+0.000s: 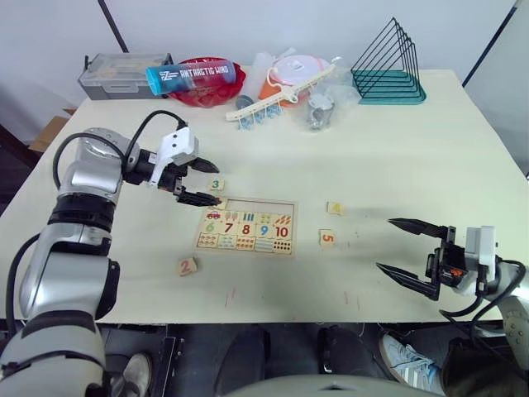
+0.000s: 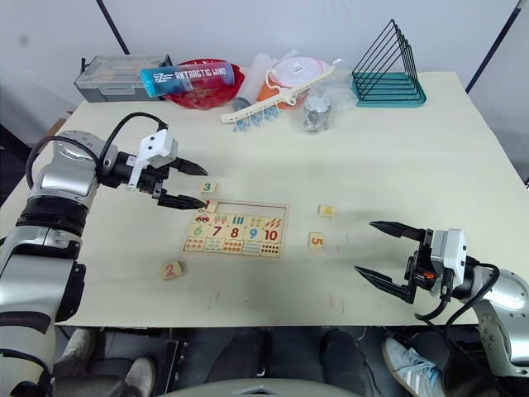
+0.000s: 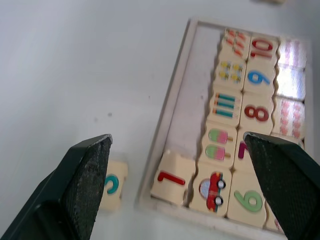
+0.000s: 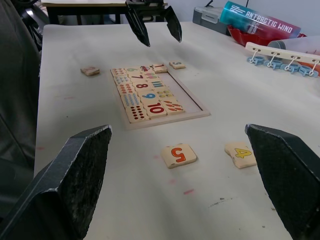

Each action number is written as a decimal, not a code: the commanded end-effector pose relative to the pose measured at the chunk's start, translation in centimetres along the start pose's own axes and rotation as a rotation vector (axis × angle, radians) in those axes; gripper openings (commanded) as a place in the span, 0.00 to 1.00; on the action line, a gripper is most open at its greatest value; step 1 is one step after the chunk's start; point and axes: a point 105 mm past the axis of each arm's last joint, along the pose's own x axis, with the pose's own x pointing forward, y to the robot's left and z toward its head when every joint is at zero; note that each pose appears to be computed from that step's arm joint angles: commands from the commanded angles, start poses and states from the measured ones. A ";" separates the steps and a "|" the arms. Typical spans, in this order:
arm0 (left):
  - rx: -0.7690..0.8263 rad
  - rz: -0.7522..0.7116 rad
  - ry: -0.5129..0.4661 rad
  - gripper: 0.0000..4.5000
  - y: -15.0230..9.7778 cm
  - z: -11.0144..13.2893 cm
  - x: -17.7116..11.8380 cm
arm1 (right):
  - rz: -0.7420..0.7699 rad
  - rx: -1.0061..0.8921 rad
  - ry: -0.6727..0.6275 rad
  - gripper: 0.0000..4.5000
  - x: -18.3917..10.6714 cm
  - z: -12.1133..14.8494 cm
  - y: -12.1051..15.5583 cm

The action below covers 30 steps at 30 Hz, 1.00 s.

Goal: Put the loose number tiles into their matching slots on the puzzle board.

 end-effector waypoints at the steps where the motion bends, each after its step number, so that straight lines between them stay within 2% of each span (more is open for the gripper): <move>1: 0.047 0.014 -0.081 0.99 0.2 0.3 -1.0 | -0.025 -0.047 -0.025 1.00 -0.2 0.9 -0.2; 5: 0.043 0.074 -0.115 0.99 1.0 -0.3 -0.8 | -0.037 -0.047 -0.027 1.00 -0.2 0.7 0.1; 8: 0.039 0.118 -0.101 0.82 1.5 -0.9 -0.6 | -0.047 -0.048 -0.030 1.00 -0.1 0.7 0.2; 11: 0.023 0.137 -0.086 0.52 1.8 -1.5 -0.5 | -0.057 -0.049 -0.030 1.00 -0.1 0.6 0.3; 14: 0.036 0.149 -0.013 0.16 1.7 -2.6 -0.1 | -0.064 -0.050 -0.030 1.00 -0.1 0.6 0.3; 15: 0.037 0.153 -0.001 0.06 1.8 -2.8 0.0 | -0.065 -0.050 -0.030 1.00 -0.1 0.6 0.4; 16: 0.045 0.159 0.011 0.00 1.8 -2.9 0.2 | -0.067 -0.051 -0.031 1.00 0.0 0.6 0.4; 21: 0.084 0.174 0.071 0.00 2.0 -3.4 0.7 | -0.075 -0.054 -0.030 1.00 0.0 0.6 0.5; 30: 0.086 0.183 0.095 0.00 2.1 -3.8 1.4 | -0.087 -0.055 -0.024 1.00 -0.2 0.4 0.7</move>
